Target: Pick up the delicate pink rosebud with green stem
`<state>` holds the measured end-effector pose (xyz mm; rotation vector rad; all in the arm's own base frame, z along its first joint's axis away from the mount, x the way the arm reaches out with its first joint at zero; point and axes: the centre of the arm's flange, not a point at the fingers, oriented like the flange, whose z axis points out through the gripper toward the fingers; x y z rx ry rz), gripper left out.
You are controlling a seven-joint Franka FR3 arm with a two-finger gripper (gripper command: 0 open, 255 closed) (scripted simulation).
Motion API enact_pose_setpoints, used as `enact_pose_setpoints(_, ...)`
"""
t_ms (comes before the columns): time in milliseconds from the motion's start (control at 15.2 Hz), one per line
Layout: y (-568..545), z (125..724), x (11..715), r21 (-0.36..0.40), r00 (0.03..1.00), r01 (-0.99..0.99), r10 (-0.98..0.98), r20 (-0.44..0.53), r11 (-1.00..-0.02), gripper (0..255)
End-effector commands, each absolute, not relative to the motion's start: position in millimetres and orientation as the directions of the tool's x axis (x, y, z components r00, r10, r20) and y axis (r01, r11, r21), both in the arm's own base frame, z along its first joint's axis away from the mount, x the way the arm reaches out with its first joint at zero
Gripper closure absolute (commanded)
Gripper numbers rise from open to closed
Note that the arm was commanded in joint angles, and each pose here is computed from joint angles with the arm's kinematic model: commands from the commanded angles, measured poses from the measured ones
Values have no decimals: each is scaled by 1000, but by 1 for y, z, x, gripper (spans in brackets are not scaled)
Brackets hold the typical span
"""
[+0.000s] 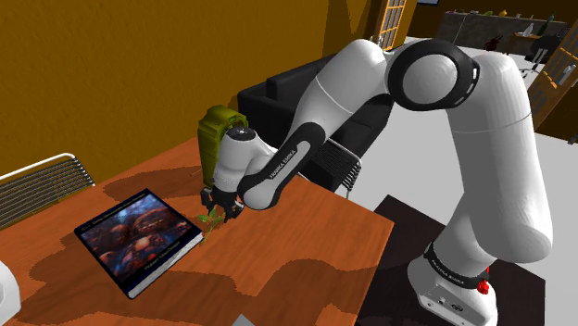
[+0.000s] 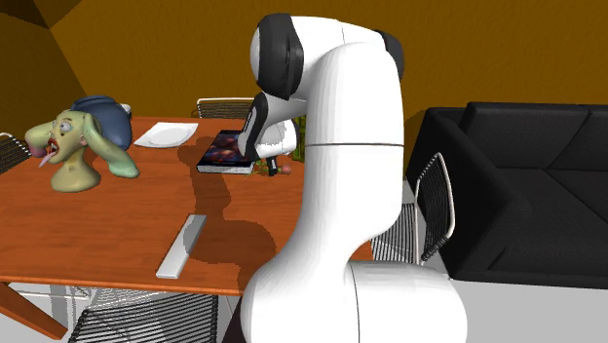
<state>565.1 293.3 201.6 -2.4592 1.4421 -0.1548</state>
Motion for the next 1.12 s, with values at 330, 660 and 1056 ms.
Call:
enact_pose_setpoints(330, 294, 232, 565, -296, 495, -837, -868, -52, -460, 255)
enact_pose_setpoints(660, 294, 259, 565, -296, 495, -837, -868, -52, -460, 255)
enact_pose_setpoints(1056, 294, 281, 565, -296, 495, -837, -868, -52, -460, 255)
